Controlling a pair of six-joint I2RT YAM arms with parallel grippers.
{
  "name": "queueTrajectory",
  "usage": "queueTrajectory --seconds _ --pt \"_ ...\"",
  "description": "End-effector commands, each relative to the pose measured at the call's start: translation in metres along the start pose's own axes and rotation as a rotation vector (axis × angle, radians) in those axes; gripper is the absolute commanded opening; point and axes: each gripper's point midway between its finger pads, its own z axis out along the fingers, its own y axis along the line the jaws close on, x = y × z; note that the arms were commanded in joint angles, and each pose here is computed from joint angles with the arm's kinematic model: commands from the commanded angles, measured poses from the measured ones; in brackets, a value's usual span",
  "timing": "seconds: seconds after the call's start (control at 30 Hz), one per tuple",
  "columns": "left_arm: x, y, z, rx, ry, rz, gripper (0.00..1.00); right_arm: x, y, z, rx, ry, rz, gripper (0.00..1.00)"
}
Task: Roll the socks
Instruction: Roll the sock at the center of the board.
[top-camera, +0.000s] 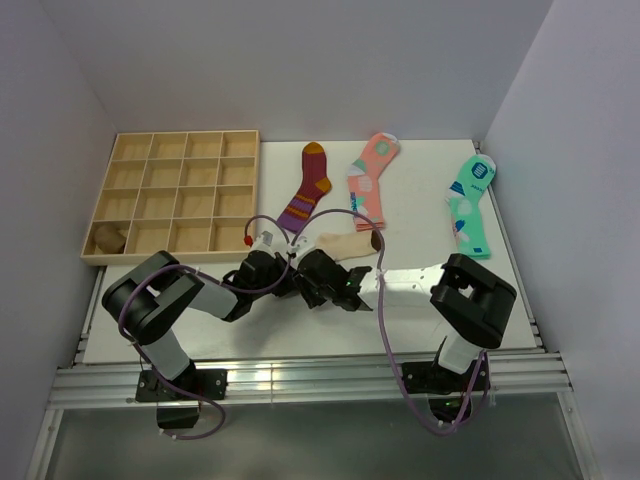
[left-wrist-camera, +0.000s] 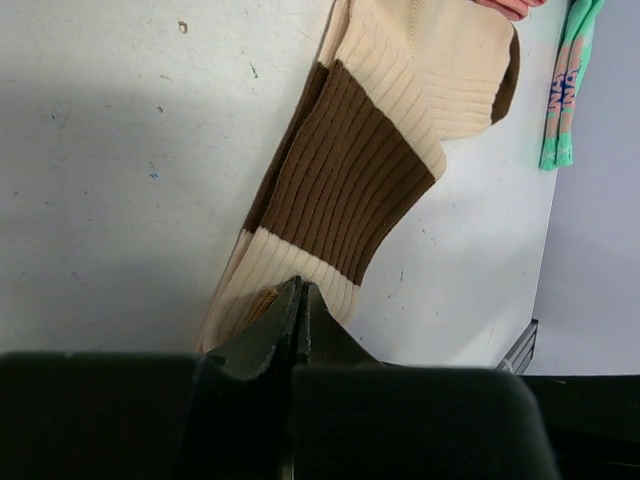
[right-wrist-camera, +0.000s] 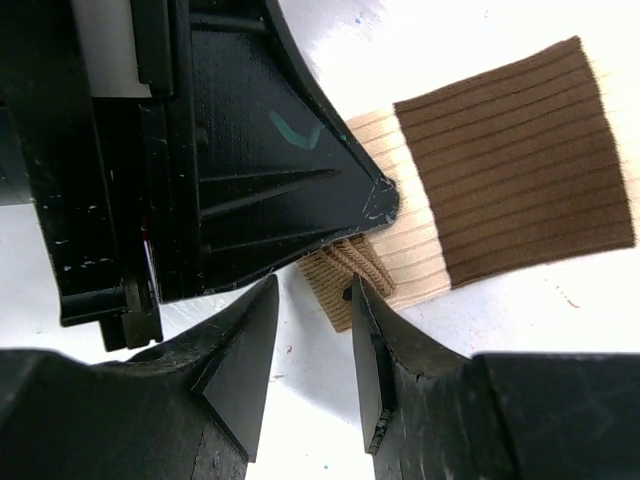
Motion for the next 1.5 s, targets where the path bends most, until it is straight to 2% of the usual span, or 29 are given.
queueTrajectory --seconds 0.0,0.43,0.67,0.87,0.93,1.17,1.4,1.47 --pt "0.008 0.016 0.000 -0.060 0.035 0.051 0.04 -0.004 -0.002 -0.005 0.054 0.003 -0.050 0.43" --pt "0.008 0.016 0.001 -0.065 0.041 0.054 0.04 -0.005 0.001 -0.004 0.075 -0.002 -0.099 0.43" --pt "0.009 0.015 0.000 -0.060 0.045 0.057 0.04 0.011 0.007 0.009 0.047 0.055 -0.103 0.43" --pt "0.009 0.014 0.000 -0.059 0.050 0.064 0.03 0.030 0.000 0.020 0.089 0.150 -0.105 0.41" --pt "0.009 0.015 -0.001 -0.063 0.053 0.066 0.03 0.039 -0.002 0.020 0.110 0.197 -0.093 0.37" --pt "-0.001 0.007 -0.011 -0.064 0.025 0.056 0.04 0.065 -0.004 0.017 0.120 0.282 -0.041 0.01" --pt "-0.025 0.006 -0.028 -0.145 -0.061 0.016 0.13 0.060 0.019 0.011 -0.001 0.287 0.042 0.00" --pt "-0.037 0.001 -0.035 -0.154 -0.114 0.002 0.22 0.054 0.025 0.009 -0.054 0.284 0.086 0.00"
